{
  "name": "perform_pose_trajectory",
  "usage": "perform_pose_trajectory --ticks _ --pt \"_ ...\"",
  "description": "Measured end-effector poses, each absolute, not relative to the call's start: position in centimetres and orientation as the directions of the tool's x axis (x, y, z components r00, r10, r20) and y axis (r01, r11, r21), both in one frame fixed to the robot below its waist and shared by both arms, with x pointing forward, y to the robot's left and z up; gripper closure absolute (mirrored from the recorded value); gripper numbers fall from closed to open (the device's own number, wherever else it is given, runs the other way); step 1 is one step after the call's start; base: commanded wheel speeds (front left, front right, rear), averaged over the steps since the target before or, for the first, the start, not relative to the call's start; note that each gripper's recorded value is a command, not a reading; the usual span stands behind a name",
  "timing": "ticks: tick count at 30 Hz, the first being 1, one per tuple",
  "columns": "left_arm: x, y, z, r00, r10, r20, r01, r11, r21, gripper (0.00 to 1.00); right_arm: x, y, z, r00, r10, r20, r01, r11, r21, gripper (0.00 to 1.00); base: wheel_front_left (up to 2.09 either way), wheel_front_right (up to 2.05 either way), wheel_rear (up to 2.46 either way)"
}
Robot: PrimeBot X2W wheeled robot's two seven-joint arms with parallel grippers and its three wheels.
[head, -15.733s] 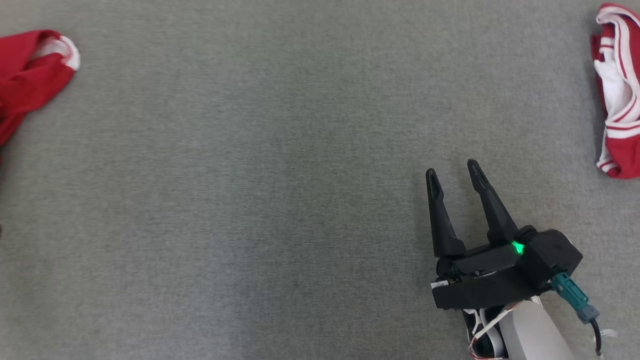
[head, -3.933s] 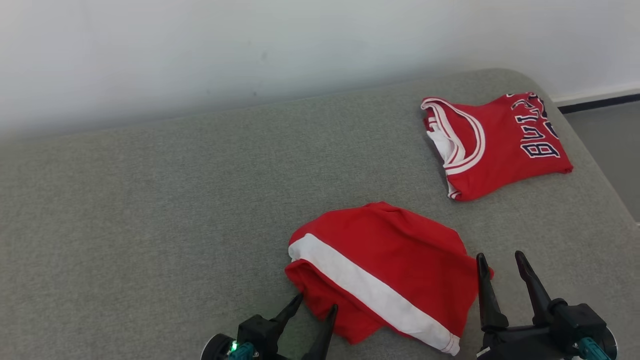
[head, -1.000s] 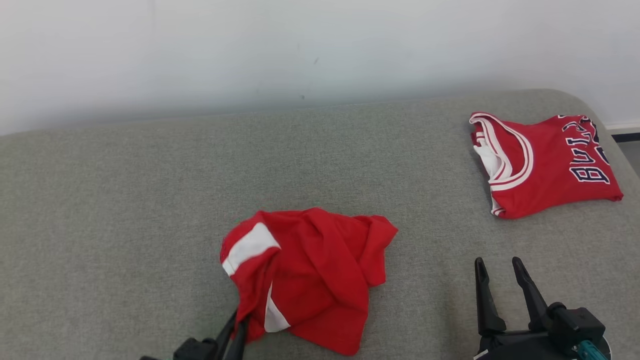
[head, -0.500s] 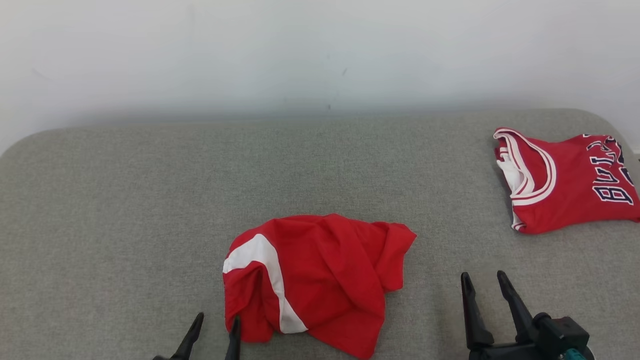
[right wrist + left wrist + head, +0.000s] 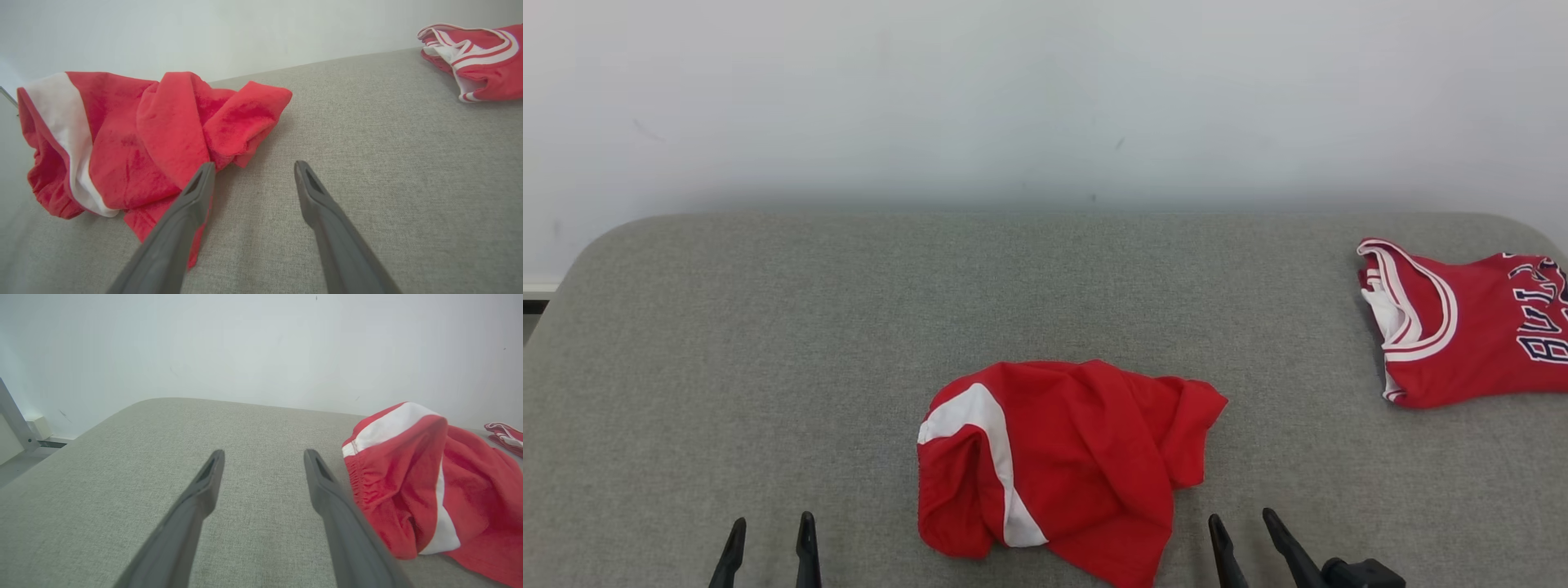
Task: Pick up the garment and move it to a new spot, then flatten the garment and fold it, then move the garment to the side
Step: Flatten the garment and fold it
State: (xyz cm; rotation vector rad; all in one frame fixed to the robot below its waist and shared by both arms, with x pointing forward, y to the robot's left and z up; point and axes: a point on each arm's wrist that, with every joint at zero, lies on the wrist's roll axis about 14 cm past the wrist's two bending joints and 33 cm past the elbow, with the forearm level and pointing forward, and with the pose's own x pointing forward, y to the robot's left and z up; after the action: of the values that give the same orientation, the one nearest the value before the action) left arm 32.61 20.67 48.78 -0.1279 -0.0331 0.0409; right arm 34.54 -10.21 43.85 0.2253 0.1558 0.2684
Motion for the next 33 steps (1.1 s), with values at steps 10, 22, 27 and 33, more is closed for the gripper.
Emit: perform_pose_trajectory --ticks 10,22,27,33 --pt "32.2 21.0 48.7 0.998 0.053 0.030 -0.048 0.989 -0.138 0.00 33.9 -6.8 41.3 0.902 0.378 -0.209 -0.318 0.909 0.271 0.00 0.00 0.00 0.00" --pt "32.3 21.2 48.4 0.998 0.063 0.018 -0.060 0.988 -0.142 0.00 35.9 -3.6 39.9 0.838 0.471 -0.277 -0.401 0.874 0.275 1.00 0.00 0.00 0.00" --pt "32.8 20.5 48.2 0.999 0.048 0.011 -0.046 0.987 -0.154 0.00 37.9 -8.4 41.5 0.890 0.393 -0.230 -0.360 0.917 0.174 1.00 0.00 0.00 0.00" --pt "33.7 18.8 47.9 1.000 0.000 0.002 0.000 0.985 -0.171 0.00 38.0 -18.3 41.7 0.939 0.223 -0.263 -0.218 0.975 0.048 1.00 0.00 0.00 0.00"
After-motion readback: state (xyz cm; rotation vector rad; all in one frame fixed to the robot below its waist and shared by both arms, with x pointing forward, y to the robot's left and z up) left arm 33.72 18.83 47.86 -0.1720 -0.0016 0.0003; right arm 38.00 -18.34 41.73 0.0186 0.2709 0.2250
